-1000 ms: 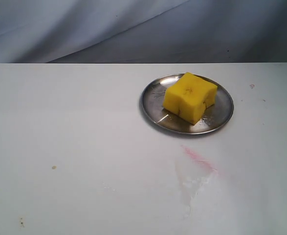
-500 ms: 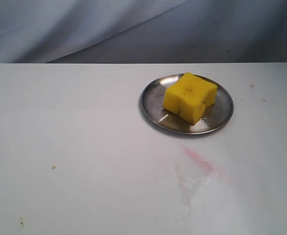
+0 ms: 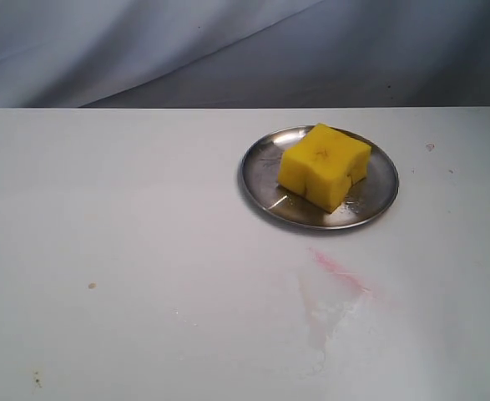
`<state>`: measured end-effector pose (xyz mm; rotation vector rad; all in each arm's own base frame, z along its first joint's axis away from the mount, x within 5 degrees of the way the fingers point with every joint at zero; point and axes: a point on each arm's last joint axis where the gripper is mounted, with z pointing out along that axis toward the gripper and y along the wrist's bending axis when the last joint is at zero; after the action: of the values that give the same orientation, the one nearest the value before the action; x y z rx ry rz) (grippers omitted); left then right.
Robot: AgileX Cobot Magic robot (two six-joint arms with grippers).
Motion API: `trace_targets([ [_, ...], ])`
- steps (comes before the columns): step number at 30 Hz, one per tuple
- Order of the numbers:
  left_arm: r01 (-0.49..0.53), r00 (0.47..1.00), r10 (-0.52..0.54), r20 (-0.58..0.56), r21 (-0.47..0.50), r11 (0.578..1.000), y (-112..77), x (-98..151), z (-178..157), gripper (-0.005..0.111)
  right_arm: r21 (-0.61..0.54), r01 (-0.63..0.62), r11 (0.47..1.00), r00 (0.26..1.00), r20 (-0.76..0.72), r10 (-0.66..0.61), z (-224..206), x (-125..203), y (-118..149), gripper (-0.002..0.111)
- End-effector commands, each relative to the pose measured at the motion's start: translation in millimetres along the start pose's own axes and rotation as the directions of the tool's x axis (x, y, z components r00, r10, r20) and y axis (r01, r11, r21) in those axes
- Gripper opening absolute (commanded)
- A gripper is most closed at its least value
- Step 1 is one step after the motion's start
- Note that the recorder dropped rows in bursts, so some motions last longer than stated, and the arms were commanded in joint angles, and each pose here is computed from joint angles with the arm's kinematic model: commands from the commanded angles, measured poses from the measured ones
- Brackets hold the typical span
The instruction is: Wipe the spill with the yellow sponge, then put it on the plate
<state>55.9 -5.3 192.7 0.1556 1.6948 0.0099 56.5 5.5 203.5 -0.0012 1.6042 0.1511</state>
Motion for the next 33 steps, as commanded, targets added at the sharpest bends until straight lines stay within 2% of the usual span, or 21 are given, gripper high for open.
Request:
trace_targets([
  [1,0.009,1.000,-0.009,0.012,-0.003,1.000,0.3,-1.7,-0.5,0.000,0.005,0.004,1.000,1.000,-0.001,-0.004,-0.3,1.3,-0.3,0.000],
  [10,0.009,1.000,-0.009,0.012,-0.003,1.000,0.3,-1.7,-0.5,0.000,-0.008,0.023,1.000,1.000,-0.004,-0.023,-0.3,1.5,0.6,0.000],
  [18,0.009,1.000,-0.009,0.012,-0.003,1.000,0.3,-1.7,-0.5,0.000,-0.184,0.027,0.983,0.999,-0.021,-0.031,-1.3,2.9,10.5,0.000],
  [21,0.009,1.000,-0.009,0.012,-0.003,1.000,0.3,-1.7,-0.5,0.000,-0.191,0.032,0.981,0.999,-0.034,-0.039,-1.4,4.2,10.8,0.000],
  [24,0.009,1.000,-0.009,0.012,-0.003,1.000,0.3,-1.7,-0.5,0.000,-0.180,0.118,0.977,0.990,-0.060,-0.131,-1.4,7.9,9.0,0.000],
  [30,0.009,1.000,-0.009,0.012,-0.003,1.000,0.3,-1.7,-0.5,0.000,-0.169,0.043,0.985,0.992,-0.113,-0.062,-1.6,11.6,8.3,0.000],
  [33,0.009,1.000,-0.009,0.012,-0.003,1.000,0.3,-1.7,-0.5,0.000,-0.162,0.090,0.983,0.987,-0.117,-0.110,-1.5,12.5,7.0,0.000],
])
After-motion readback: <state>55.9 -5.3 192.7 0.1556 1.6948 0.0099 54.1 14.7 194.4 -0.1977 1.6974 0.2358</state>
